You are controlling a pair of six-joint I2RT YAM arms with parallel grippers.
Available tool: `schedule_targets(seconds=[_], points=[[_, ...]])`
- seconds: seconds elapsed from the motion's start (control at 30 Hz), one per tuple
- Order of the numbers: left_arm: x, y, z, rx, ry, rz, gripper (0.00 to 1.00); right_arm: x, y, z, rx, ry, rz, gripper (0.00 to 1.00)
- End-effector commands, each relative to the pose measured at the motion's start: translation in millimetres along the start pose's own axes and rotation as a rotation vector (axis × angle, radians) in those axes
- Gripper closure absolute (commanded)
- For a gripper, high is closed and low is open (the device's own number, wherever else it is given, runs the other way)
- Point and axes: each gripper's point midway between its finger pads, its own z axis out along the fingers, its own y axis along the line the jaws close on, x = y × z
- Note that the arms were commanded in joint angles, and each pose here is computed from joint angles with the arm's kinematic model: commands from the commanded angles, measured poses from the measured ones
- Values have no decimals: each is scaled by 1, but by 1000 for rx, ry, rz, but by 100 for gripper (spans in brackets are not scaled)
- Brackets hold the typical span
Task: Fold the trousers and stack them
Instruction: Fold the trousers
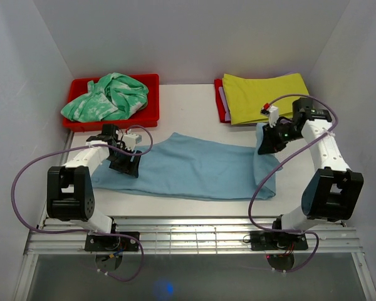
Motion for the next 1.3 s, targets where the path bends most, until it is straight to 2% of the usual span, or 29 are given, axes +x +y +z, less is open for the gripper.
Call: schedule_targets(seconds=[0.0, 0.13, 0.27, 0.5, 0.7, 1.07, 1.27], points=[[-4, -2, 0, 18, -14, 11, 22, -35, 43, 30, -161, -131, 65, 92], [-2, -3, 1, 22, -10, 2, 20, -42, 82, 74, -270, -125, 45, 92], [4, -3, 5, 22, 11, -16, 19, -61, 110, 104, -314, -174, 5, 92], [7, -7, 7, 36, 19, -38, 15, -64, 150, 148, -373, -104, 7, 92], [11, -9, 9, 46, 29, -44, 12, -68, 163, 171, -384, -64, 69, 92], [13, -8, 11, 44, 42, -48, 9, -86, 192, 181, -432, -65, 71, 92], [14, -7, 12, 43, 44, -45, 8, -84, 205, 203, -454, -13, 87, 92]])
